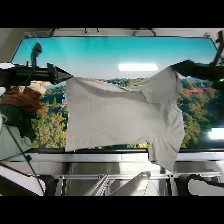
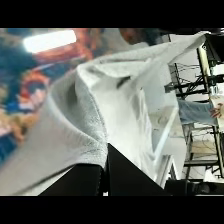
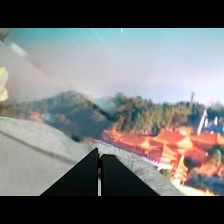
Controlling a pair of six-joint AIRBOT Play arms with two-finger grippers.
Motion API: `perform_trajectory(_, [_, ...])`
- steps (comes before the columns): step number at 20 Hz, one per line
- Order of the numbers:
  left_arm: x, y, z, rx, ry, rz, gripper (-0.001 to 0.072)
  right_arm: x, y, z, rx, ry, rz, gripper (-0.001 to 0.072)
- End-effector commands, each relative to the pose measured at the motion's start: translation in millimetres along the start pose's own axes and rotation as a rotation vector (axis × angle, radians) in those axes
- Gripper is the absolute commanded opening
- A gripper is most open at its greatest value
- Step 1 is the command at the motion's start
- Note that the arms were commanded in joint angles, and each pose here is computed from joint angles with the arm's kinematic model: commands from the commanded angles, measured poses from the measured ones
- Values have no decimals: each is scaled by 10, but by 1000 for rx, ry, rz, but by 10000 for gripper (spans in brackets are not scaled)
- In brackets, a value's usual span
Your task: Fold the shirts.
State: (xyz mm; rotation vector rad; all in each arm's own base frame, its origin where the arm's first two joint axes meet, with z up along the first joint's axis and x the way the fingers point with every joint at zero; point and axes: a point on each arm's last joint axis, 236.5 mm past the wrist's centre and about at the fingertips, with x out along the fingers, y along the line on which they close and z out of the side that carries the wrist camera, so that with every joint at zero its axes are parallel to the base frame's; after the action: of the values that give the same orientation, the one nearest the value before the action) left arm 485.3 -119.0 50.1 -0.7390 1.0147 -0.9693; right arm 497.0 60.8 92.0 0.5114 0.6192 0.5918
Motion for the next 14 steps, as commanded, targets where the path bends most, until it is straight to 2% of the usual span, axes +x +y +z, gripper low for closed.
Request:
perform_trajectory(1, [251, 649, 225, -79, -5, 35, 15, 509, -662, -256, 128, -12, -63, 16])
perform_trajectory(7, [103, 555, 644, -10, -60, 50, 17, 328, -947, 10, 115, -67, -85, 16])
perform_trajectory(14, [-90, 479, 73, -162, 134, -48, 16, -253, -897, -368, 127, 100, 80, 16])
